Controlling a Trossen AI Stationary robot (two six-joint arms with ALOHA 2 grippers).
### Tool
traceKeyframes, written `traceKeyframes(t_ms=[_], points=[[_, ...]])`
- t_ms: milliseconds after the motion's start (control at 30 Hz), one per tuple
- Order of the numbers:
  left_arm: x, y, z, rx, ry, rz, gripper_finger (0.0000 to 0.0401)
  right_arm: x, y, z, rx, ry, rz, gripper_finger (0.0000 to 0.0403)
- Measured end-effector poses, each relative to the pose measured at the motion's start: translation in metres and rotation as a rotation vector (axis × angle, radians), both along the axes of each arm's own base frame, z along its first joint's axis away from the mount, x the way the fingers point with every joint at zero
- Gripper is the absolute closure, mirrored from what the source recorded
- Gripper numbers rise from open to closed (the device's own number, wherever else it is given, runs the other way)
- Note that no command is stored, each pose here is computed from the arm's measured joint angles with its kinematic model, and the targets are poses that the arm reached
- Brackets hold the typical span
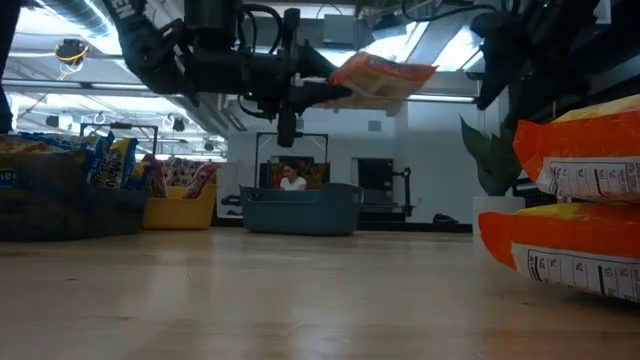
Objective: Sort Maruchan noodles
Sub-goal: Put the orange noodle pack into the blue bin
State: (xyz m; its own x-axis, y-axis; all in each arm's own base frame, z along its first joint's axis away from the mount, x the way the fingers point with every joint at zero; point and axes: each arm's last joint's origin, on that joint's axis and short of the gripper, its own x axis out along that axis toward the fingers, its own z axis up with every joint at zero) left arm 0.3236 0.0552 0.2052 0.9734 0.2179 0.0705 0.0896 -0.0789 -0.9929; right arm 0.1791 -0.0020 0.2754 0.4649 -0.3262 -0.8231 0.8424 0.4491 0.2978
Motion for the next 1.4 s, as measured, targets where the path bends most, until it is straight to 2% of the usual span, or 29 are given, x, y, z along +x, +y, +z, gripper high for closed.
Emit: traceKeyframes(t_ms=[100, 233, 467, 633, 800, 900, 1400], points=[[-0.007, 0.013, 0.016, 0.033, -0.011, 0.016, 0.0310, -0.002, -0.001, 0.002, -0.018, -0.011, -0.013, 0.0123], [-0.014, 0.029, 0.054, 0.150, 0.050, 0.006, 0.0310, -0.003, -0.001, 0.002, -0.033, -0.010, -0.021, 0.0123], [-0.028, 0.066, 0.098, 0.354, 0.514, -0.032, 0.0310, -0.003, -0.002, 0.002, -0.047, -0.011, -0.029, 0.0123], [-0.047, 0.092, 0.117, 0.455, 0.754, 0.007, 0.0310, -0.002, -0.002, 0.002, -0.048, -0.008, -0.030, 0.0123], [-0.068, 0.114, 0.118, 0.439, 0.906, 0.031, 0.0310, -0.001, -0.002, 0.001, -0.049, -0.003, -0.030, 0.0123], [-0.073, 0.121, 0.108, 0.412, 0.962, -0.011, 0.0310, 0.001, -0.002, -0.001, -0.050, 0.008, -0.030, 0.0123], [-0.071, 0.148, 0.058, 0.389, 1.186, -0.195, 0.0310, 0.011, 0.000, -0.009, -0.034, 0.052, -0.016, 0.0123]])
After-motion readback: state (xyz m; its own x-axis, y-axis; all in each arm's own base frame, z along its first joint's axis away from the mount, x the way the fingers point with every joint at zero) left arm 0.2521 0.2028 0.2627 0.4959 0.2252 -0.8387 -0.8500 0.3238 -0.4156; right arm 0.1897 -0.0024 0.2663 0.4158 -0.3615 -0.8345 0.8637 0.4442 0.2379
